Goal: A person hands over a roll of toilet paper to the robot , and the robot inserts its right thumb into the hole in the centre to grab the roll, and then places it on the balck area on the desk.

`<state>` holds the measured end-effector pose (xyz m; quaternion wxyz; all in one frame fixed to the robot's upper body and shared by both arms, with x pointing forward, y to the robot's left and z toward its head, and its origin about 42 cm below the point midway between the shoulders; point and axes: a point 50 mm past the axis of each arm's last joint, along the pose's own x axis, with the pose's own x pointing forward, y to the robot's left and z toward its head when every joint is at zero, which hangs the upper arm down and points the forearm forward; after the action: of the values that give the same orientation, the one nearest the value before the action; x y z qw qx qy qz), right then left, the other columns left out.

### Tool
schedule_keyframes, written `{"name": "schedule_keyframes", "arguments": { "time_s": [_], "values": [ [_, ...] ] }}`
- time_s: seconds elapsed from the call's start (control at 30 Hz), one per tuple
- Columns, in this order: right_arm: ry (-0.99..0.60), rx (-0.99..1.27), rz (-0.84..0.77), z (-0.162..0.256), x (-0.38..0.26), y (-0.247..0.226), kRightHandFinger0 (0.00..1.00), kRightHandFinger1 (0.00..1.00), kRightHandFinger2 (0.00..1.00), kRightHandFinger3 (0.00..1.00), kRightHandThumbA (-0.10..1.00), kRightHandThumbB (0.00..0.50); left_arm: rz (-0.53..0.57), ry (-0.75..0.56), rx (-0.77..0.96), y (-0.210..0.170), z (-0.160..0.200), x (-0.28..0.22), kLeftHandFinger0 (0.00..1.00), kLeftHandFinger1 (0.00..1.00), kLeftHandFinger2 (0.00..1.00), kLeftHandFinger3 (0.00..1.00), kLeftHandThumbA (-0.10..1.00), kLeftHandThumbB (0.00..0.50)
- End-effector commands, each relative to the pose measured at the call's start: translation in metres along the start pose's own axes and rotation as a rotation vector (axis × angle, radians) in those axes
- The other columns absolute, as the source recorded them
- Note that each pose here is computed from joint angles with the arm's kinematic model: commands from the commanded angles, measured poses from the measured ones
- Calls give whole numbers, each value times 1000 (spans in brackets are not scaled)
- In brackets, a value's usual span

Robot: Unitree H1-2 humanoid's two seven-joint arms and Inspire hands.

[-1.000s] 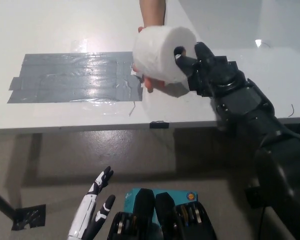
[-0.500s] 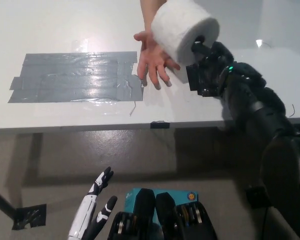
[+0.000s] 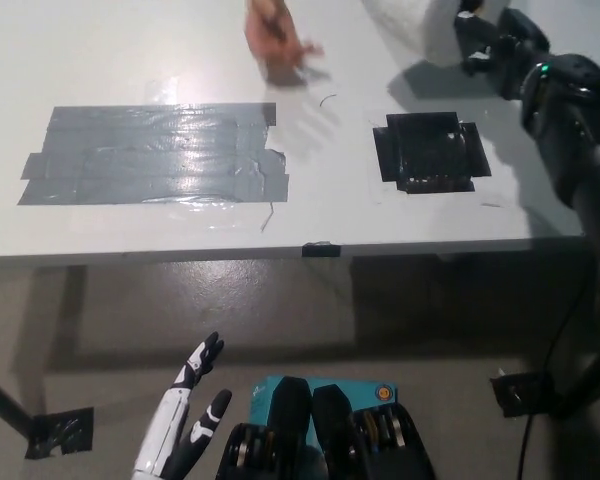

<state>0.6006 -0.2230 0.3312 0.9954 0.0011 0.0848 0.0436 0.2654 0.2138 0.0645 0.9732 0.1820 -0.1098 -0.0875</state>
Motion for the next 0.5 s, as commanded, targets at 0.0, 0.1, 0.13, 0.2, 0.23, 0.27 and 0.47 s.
{"name": "schedule_keyframes", "arguments": {
  "time_s": [0.0, 0.1, 0.13, 0.2, 0.23, 0.27, 0.47],
  "values": [
    [-95, -222, -3, 57, -6, -19, 317, 562, 960, 613, -100, 133, 39, -36, 3, 9, 3, 4, 1000, 1000, 1000, 1000, 946, 221],
    [-68, -297, 56, 57, -10, -33, 40, 654, 1000, 696, -100, 101, 39, -37, 2, 8, 2, 4, 1000, 1000, 1000, 1000, 942, 214],
    [-61, -332, 60, 56, -10, -35, 72, 690, 1000, 786, -100, 120, 40, -36, 3, 9, 2, 4, 1000, 1000, 1000, 1000, 941, 212],
    [-48, -440, 72, 51, -11, -42, 97, 705, 1000, 1000, -100, 135, 40, -37, 4, 9, 2, 4, 1000, 1000, 1000, 1000, 941, 205],
    [-28, -497, 75, 49, -12, -44, 103, 697, 1000, 1000, -100, 144, 38, -35, 6, 10, 2, 4, 1000, 1000, 1000, 1000, 948, 210],
    [-8, -530, 77, 47, -12, -46, 141, 730, 1000, 1000, -100, 156, 37, -33, 5, 9, 2, 4, 1000, 1000, 1000, 1000, 949, 210],
    [67, -698, 120, 40, -14, -52, 156, 696, 1000, 1000, -100, 156, 38, -32, 4, 9, 2, 6, 1000, 1000, 1000, 1000, 949, 216]
  ]
}}
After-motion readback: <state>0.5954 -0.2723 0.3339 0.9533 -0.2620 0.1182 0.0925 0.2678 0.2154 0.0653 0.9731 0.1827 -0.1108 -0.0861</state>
